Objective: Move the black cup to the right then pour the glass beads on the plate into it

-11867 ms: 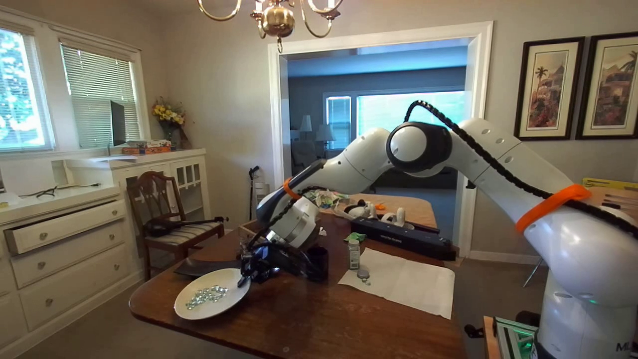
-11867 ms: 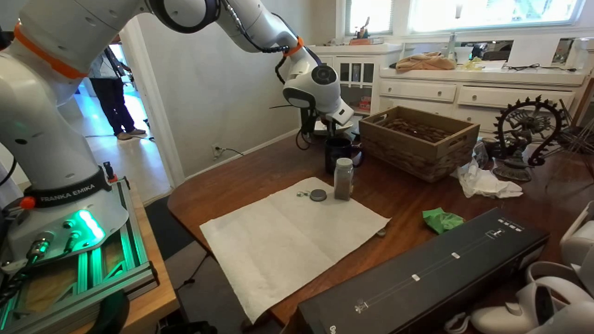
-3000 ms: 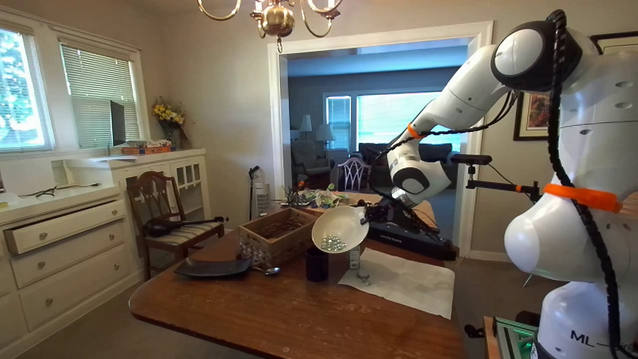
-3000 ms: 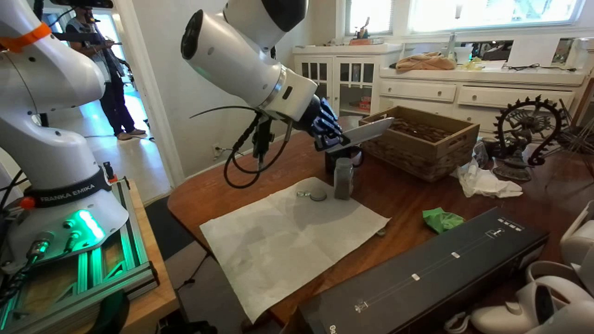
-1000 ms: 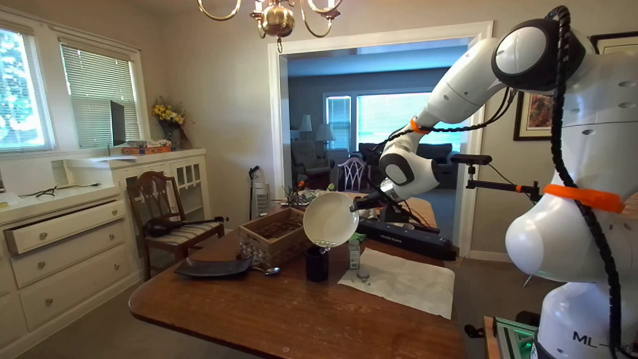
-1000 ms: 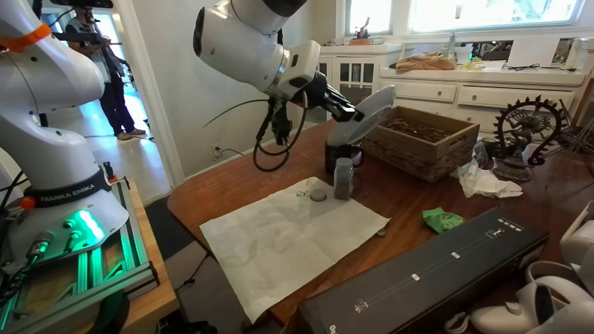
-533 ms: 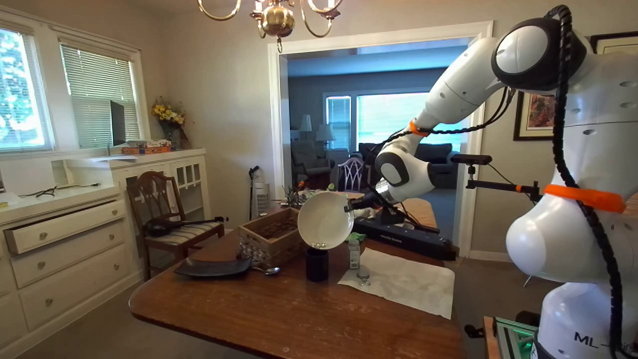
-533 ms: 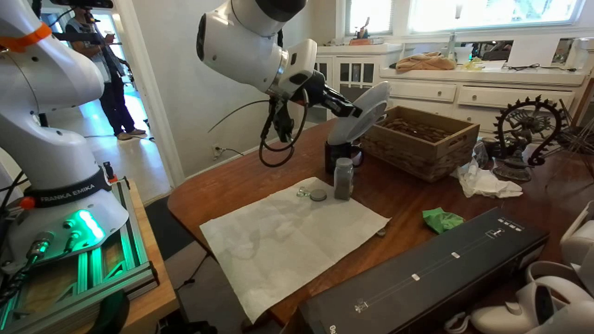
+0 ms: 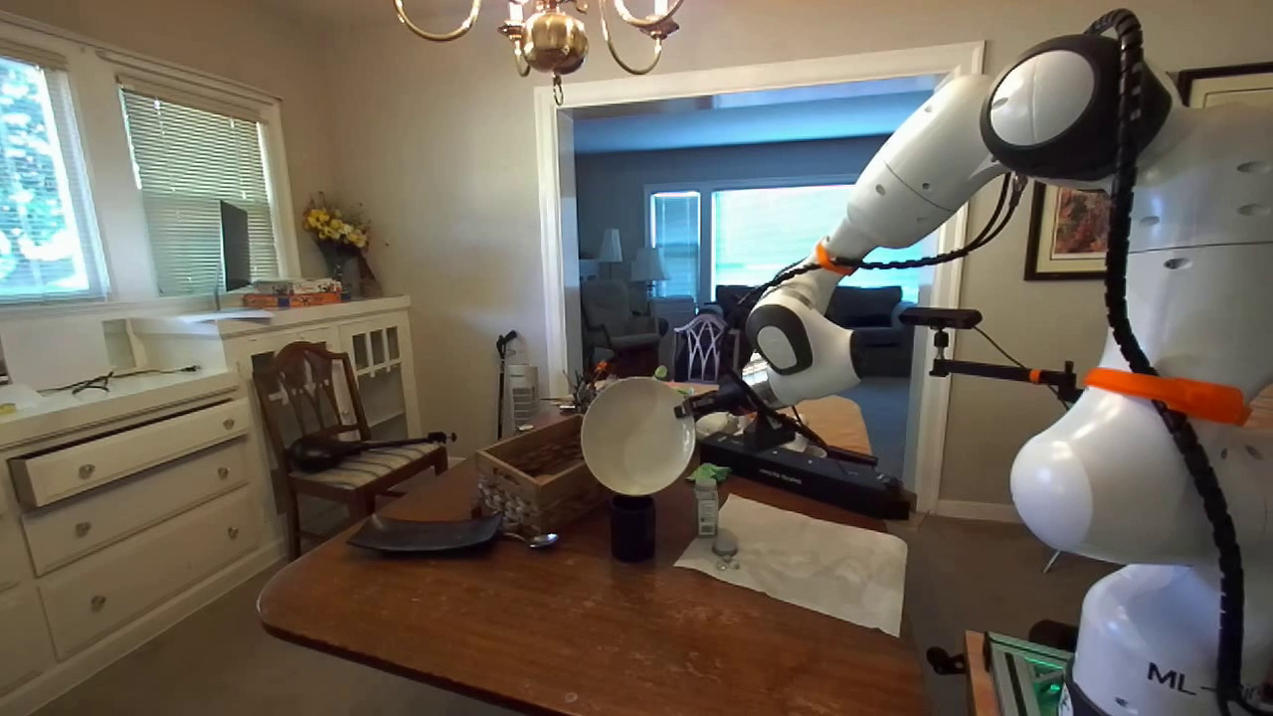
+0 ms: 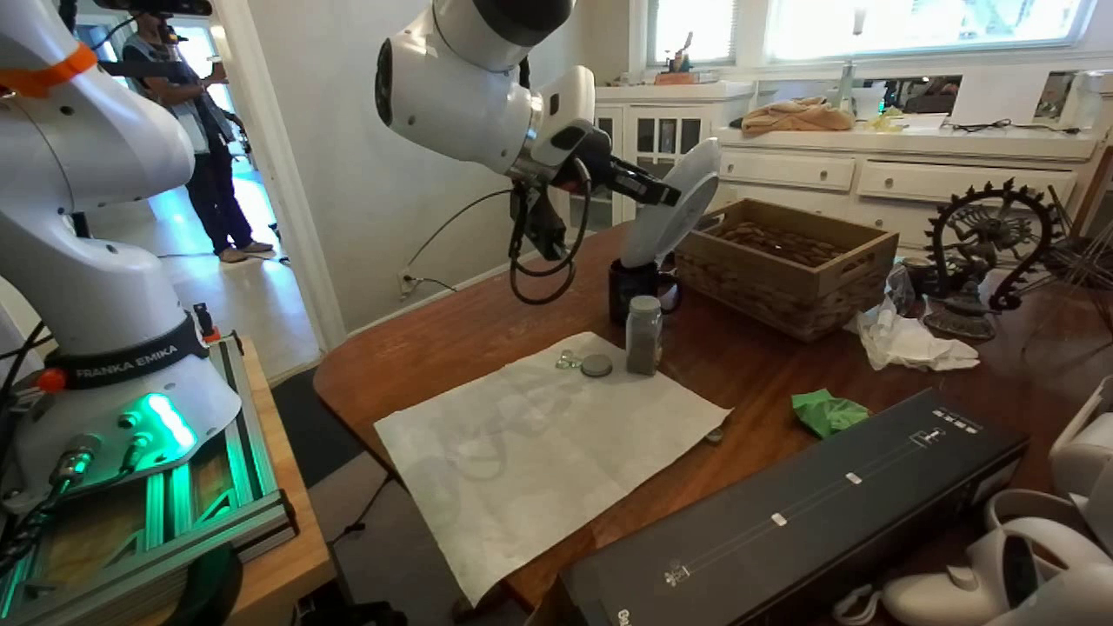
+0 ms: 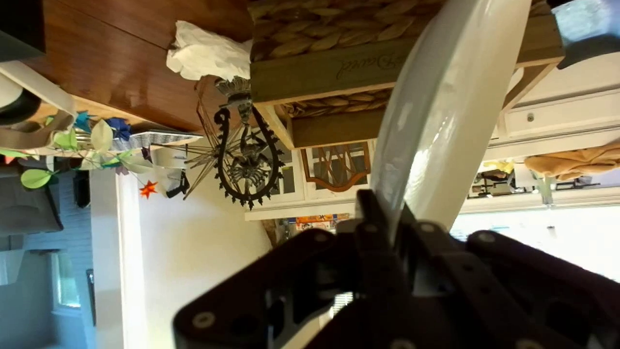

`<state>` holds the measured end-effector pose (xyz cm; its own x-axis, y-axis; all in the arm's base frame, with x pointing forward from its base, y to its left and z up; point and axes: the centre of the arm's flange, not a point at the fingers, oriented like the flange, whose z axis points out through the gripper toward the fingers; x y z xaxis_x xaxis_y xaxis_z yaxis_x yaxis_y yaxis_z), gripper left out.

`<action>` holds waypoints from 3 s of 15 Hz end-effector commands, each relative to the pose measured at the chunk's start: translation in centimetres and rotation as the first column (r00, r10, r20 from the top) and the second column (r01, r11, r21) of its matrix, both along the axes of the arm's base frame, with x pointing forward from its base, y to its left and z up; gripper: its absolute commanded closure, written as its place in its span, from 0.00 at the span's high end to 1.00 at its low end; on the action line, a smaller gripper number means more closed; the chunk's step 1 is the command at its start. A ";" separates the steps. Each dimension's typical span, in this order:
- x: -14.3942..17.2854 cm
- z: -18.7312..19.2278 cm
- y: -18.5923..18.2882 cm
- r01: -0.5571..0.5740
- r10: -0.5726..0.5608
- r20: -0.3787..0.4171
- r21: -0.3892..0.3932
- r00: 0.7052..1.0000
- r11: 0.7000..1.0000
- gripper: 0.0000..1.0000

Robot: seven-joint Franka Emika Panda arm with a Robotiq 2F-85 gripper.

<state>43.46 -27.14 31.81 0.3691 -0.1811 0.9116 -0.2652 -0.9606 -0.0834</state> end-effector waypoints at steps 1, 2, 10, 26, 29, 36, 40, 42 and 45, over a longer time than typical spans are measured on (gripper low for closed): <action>0.2 -0.1 1.3 -0.033 0.038 0.067 -0.074 0.997 0.997 0.02; 0.2 -0.2 1.4 -0.033 0.038 0.065 -0.067 0.997 0.997 0.02; -1.2 5.4 -1.9 0.144 -0.172 0.067 0.305 0.983 0.942 0.02; 1.8 -2.4 6.5 -0.005 0.068 -0.048 0.783 0.996 0.622 0.08; 1.6 -2.9 6.9 0.015 0.087 -0.082 0.805 0.993 0.592 0.08; 1.6 -2.9 6.7 0.019 0.083 -0.083 0.810 0.993 0.587 0.02; 3.7 -4.6 5.0 0.108 0.079 -0.180 0.827 0.980 0.551 0.02; 4.9 -6.0 5.1 0.164 0.073 -0.242 0.819 0.968 0.549 0.02; 6.3 -8.2 6.5 0.199 0.101 -0.304 0.804 0.947 0.560 0.02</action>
